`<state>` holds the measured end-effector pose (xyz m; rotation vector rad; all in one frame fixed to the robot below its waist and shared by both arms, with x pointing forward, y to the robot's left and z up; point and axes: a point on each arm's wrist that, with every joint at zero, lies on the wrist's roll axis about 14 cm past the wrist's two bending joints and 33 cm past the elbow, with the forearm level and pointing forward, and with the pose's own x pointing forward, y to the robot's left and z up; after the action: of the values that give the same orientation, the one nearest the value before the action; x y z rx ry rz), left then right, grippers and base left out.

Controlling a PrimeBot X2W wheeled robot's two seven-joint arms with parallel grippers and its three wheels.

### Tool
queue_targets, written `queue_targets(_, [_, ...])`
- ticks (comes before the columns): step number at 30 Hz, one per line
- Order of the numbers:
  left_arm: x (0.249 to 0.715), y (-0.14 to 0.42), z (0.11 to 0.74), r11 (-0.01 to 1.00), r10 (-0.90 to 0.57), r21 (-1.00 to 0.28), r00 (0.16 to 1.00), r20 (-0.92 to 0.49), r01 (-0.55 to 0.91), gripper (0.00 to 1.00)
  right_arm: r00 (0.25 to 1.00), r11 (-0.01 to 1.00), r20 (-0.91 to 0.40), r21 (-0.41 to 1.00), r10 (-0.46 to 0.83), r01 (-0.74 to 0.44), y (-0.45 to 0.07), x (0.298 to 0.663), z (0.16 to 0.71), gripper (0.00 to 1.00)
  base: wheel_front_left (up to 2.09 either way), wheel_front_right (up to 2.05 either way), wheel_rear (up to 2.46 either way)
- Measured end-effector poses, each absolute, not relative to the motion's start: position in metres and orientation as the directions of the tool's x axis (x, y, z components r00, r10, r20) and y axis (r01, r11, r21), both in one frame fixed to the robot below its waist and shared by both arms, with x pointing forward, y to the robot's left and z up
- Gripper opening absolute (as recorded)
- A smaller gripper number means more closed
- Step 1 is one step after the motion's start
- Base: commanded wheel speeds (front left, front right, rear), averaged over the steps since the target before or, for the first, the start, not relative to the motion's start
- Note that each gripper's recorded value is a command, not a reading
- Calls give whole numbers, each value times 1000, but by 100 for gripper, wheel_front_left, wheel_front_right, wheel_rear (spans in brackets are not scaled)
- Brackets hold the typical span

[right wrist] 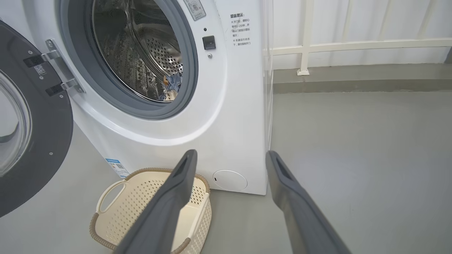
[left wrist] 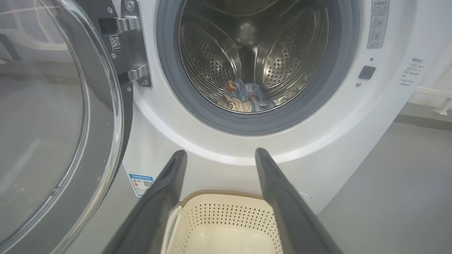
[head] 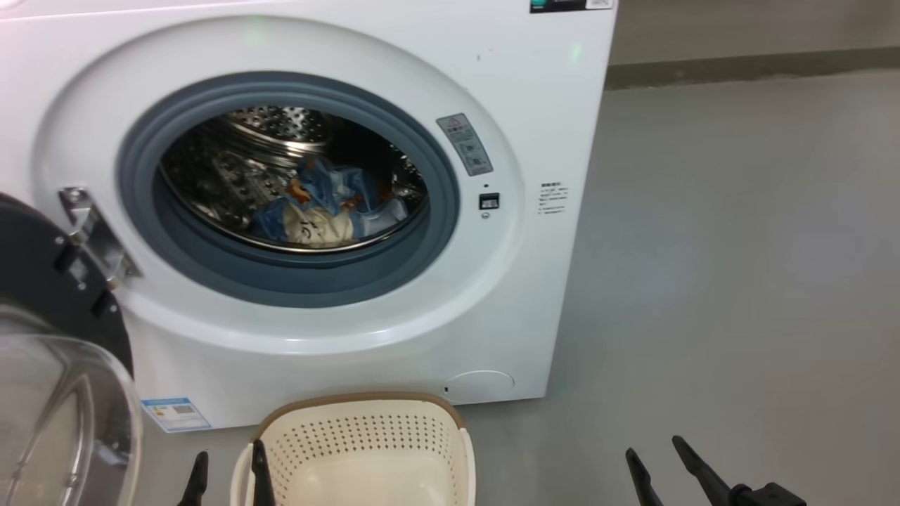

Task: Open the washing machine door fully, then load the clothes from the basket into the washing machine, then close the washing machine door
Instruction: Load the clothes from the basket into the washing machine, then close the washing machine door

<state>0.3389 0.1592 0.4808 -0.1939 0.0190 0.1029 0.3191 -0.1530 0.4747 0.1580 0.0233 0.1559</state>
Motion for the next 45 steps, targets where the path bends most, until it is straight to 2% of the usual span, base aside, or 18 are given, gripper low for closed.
queue_targets(11, [321, 171, 478, 977, 128, -169, 991, -30, -132, 100, 980, 967, -6, 159, 200, -197, -139, 319, 476, 100, 0, 0, 0])
queue_targets(36, [323, 163, 474, 988, 81, -126, 996, -37, -85, 100, 988, 975, -14, 160, 156, -151, -153, 318, 474, 100, -1, 1, 0])
queue_targets(45, [323, 164, 474, 989, 87, -120, 996, -37, -91, 100, 988, 975, -9, 161, 154, -151, -153, 319, 475, 100, -93, 93, 0])
